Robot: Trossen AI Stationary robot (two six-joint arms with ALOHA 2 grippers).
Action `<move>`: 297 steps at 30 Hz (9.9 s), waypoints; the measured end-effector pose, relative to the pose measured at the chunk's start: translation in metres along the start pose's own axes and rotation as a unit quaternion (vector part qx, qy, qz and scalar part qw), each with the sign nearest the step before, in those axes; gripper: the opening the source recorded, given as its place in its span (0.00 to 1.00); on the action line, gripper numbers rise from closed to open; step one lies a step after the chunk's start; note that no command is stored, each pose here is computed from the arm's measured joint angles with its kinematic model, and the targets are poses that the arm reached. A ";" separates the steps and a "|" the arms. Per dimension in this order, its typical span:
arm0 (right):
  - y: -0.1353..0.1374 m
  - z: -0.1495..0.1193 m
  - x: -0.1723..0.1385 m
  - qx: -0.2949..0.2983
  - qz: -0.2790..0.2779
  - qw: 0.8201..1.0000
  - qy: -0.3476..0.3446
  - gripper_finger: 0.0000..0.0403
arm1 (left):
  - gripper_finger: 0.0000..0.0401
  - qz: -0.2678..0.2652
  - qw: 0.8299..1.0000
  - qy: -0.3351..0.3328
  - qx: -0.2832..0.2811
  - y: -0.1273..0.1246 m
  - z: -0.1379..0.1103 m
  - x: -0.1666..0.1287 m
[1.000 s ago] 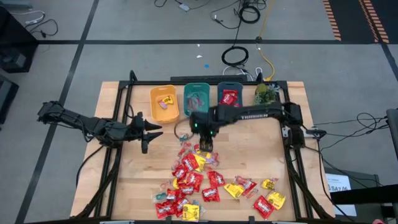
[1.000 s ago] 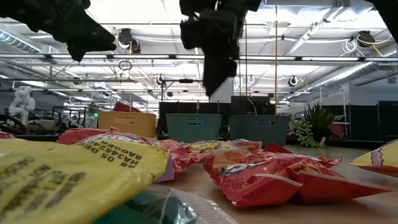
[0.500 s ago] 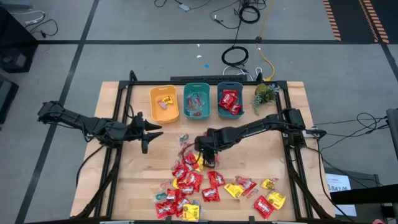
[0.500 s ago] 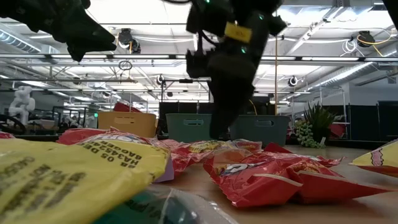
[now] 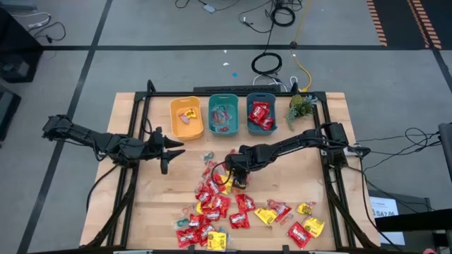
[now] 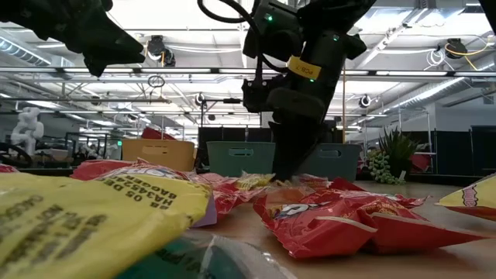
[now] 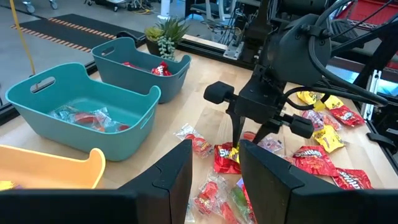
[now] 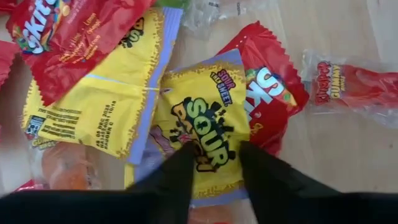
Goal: Sort candy
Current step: Put the yellow candy into the yellow bin, then put the orange gummy candy into the green bin, then put the red candy into the blue bin
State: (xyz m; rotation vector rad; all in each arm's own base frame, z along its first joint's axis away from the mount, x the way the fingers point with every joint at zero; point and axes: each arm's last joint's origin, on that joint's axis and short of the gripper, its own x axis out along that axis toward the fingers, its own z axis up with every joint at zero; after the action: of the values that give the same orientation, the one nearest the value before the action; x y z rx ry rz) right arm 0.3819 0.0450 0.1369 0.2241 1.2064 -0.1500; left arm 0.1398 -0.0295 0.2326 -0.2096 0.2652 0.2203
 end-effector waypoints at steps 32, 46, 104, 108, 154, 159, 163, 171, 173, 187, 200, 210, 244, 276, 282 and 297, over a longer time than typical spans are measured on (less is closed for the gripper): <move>-0.006 0.013 -0.077 0.023 0.009 1.000 -0.016 0.02 | 0.35 -0.002 1.000 0.000 -0.001 0.000 0.000 0.000; -0.065 0.092 -0.092 0.068 0.038 0.970 -0.232 0.00 | 0.35 -0.003 1.000 0.001 0.000 0.000 0.000 0.000; -0.112 0.206 -0.101 0.031 -0.043 0.961 -0.272 0.46 | 0.35 -0.004 1.000 0.001 0.000 0.000 0.000 0.000; -0.098 0.199 -0.107 0.010 -0.045 0.968 -0.246 0.44 | 0.35 -0.004 1.000 0.001 0.001 0.000 0.000 0.000; -0.037 0.005 -0.047 0.309 -0.035 0.920 -0.237 0.41 | 0.35 0.000 1.000 0.013 0.007 0.001 -0.003 0.000; -0.039 -0.002 -0.031 0.330 -0.039 0.916 -0.225 0.48 | 0.35 0.000 1.000 0.012 0.006 0.001 -0.002 0.000; -0.040 -0.004 -0.017 0.317 -0.058 0.922 -0.217 0.53 | 0.35 0.000 1.000 0.011 0.006 0.000 -0.002 0.000; -0.041 -0.010 0.019 0.301 -0.104 0.924 -0.212 0.60 | 0.35 -0.001 1.000 0.009 0.004 0.000 -0.002 0.000; -0.040 -0.010 0.025 0.298 -0.106 0.924 -0.214 0.60 | 0.35 -0.001 1.000 0.009 0.004 0.000 -0.002 0.000; -0.023 -0.009 0.025 0.271 -0.075 0.940 -0.194 0.11 | 0.35 0.000 1.000 0.010 0.006 0.000 -0.002 0.000; -0.022 0.025 -0.065 0.253 -0.040 0.920 -0.296 0.02 | 0.35 -0.001 0.998 0.009 0.058 0.000 -0.002 0.000; -0.084 0.076 -0.118 0.252 -0.086 0.885 -0.382 0.01 | 0.35 0.002 0.998 0.009 0.058 0.001 -0.002 0.000; -0.153 0.079 -0.125 0.225 -0.181 0.886 -0.363 0.70 | 0.35 0.002 0.998 0.008 0.057 0.001 -0.002 0.000; -0.010 -0.018 -0.093 0.246 -0.114 0.937 -0.221 0.68 | 0.35 0.003 0.998 0.011 0.059 0.001 -0.002 0.000; -0.005 -0.037 -0.065 0.232 -0.118 0.940 -0.221 0.68 | 0.35 0.004 0.998 0.011 0.060 0.001 -0.002 0.000; 0.014 -0.049 0.018 0.237 -0.061 0.956 -0.159 0.67 | 0.35 0.005 0.998 0.009 0.061 0.001 -0.002 0.000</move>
State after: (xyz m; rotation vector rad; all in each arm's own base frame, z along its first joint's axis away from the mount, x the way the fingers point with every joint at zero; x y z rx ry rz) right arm 0.3468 0.0707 0.1043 0.5230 0.8473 -0.5661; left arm 0.1391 -0.0292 0.2306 -0.0894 0.2966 0.2114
